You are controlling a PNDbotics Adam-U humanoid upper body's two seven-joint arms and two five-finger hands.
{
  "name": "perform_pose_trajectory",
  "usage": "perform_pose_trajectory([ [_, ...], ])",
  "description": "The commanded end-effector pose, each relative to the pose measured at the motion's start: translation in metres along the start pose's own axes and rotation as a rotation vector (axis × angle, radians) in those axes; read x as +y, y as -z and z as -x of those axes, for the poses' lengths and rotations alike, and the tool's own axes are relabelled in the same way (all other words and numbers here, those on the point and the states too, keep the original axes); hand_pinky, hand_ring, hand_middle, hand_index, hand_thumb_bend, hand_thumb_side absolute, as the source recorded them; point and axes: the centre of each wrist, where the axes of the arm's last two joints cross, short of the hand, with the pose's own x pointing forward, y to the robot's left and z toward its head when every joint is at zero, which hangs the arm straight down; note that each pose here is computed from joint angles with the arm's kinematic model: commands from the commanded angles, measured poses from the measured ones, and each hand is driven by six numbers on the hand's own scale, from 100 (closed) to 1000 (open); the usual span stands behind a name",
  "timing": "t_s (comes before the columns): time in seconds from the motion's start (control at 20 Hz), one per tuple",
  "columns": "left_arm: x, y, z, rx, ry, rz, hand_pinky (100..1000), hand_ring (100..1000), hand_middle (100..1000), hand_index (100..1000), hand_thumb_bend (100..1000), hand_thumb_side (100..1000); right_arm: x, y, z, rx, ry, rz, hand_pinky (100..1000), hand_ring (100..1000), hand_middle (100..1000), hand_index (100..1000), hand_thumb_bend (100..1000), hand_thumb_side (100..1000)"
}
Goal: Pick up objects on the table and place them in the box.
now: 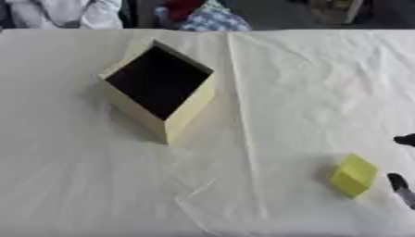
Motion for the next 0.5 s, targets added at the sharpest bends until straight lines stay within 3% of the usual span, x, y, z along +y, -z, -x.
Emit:
perform_pose_trajectory([
  [0.05, 0.002, 0.005, -0.006, -0.018, 0.019, 0.029, 715, 803, 866, 676, 100, 721, -0.013, 0.006, 0.001, -0.022, -0.002, -0.032, 771, 827, 760, 885, 274, 396],
  [0.3, 0.002, 0.005, -0.006, -0.017, 0.017, 0.031, 716, 804, 867, 676, 100, 720, -0.015, 0.01, 0.0, -0.032, 0.089, -0.107, 769, 833, 752, 888, 294, 284],
  [0.5, 0.002, 0.005, -0.006, -0.015, 0.017, 0.033, 716, 804, 868, 676, 100, 721, -0.023, 0.016, 0.002, -0.041, 0.129, -0.131, 769, 835, 750, 897, 303, 284],
])
